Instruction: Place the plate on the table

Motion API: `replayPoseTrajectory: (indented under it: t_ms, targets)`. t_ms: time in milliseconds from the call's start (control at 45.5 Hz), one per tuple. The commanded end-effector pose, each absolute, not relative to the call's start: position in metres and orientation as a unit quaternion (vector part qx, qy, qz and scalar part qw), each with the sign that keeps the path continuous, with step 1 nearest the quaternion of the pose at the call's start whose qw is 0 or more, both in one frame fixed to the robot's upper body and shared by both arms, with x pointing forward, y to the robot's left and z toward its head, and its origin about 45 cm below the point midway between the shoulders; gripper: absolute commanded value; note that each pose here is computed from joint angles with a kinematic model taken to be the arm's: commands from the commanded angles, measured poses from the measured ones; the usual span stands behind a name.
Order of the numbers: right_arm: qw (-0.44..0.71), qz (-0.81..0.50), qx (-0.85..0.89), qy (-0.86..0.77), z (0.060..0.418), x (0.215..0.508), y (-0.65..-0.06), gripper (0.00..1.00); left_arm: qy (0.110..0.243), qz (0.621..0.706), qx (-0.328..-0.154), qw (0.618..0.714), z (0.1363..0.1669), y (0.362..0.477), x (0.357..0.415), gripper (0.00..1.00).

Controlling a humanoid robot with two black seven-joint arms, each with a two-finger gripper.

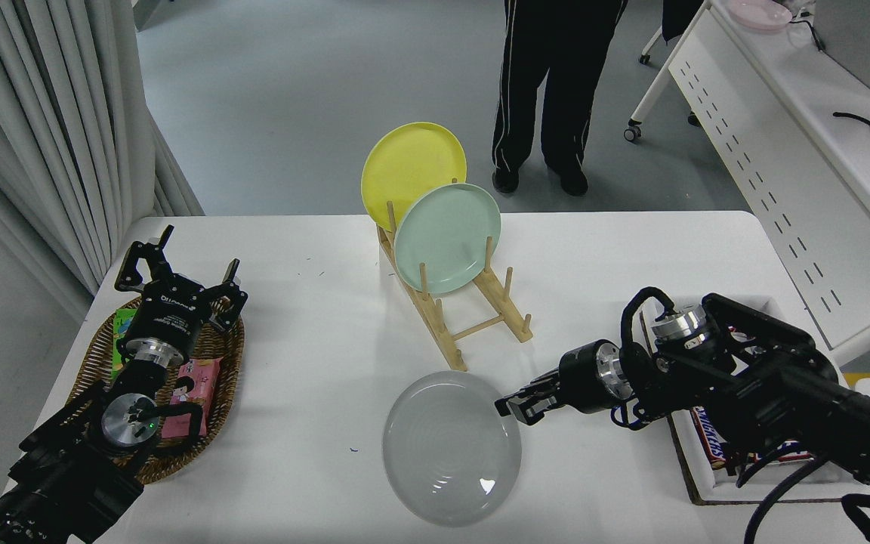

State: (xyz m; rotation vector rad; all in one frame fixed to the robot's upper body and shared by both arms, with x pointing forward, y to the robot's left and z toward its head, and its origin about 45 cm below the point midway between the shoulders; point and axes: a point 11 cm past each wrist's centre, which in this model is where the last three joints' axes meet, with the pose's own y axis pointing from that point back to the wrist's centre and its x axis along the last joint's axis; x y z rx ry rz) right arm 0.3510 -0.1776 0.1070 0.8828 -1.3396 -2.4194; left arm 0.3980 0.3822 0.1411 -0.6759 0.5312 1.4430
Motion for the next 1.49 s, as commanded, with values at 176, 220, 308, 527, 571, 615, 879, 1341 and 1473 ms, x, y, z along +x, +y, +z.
replayPoseTrajectory:
  t_ms: [176, 220, 308, 527, 571, 615, 879, 1341, 1473]
  targets:
    - [0.109, -0.829, 0.289, -0.465, 0.0937, 0.3496, -0.1823, 0.0, 0.236, 0.639, -0.3, 0.6679, 0.1413, 0.3816, 0.3982, 1.0]
    - [0.109, -0.829, 0.288, -0.468, 0.0924, 0.3495, -0.1841, 0.0, 0.236, 0.6396, -0.3, 0.6675, 0.141, 0.382, 0.398, 1.0]
    - [0.111, -0.828, 0.285, -0.471, 0.0899, 0.3487, -0.186, 0.0, 0.236, 0.6396, -0.3, 0.6675, 0.141, 0.382, 0.398, 1.0]
    - [0.113, -0.828, 0.285, -0.47, 0.0892, 0.3477, -0.1837, 0.0, 0.235, 0.6399, -0.299, 0.6675, 0.1413, 0.3827, 0.398, 1.0]
    - [0.114, -0.828, 0.285, -0.469, 0.0896, 0.3478, -0.1821, 0.0, 0.235, 0.6399, -0.299, 0.6675, 0.1413, 0.3827, 0.398, 1.0]
    - [0.115, -0.828, 0.284, -0.47, 0.0886, 0.3472, -0.1827, 0.0, 0.236, 0.6396, -0.3, 0.6675, 0.141, 0.382, 0.398, 1.0]
    - [0.115, -0.828, 0.285, -0.469, 0.0893, 0.3476, -0.1821, 0.0, 0.236, 0.639, -0.3, 0.6679, 0.1413, 0.3816, 0.3982, 1.0]
    - [0.118, -0.823, 0.288, -0.475, 0.0877, 0.3475, -0.1842, 0.0, 0.235, 0.6399, -0.299, 0.6675, 0.1413, 0.3827, 0.398, 1.0]
    - [0.118, -0.823, 0.288, -0.475, 0.0877, 0.3475, -0.1842, 0.0, 0.236, 0.6396, -0.3, 0.6675, 0.141, 0.382, 0.398, 1.0]
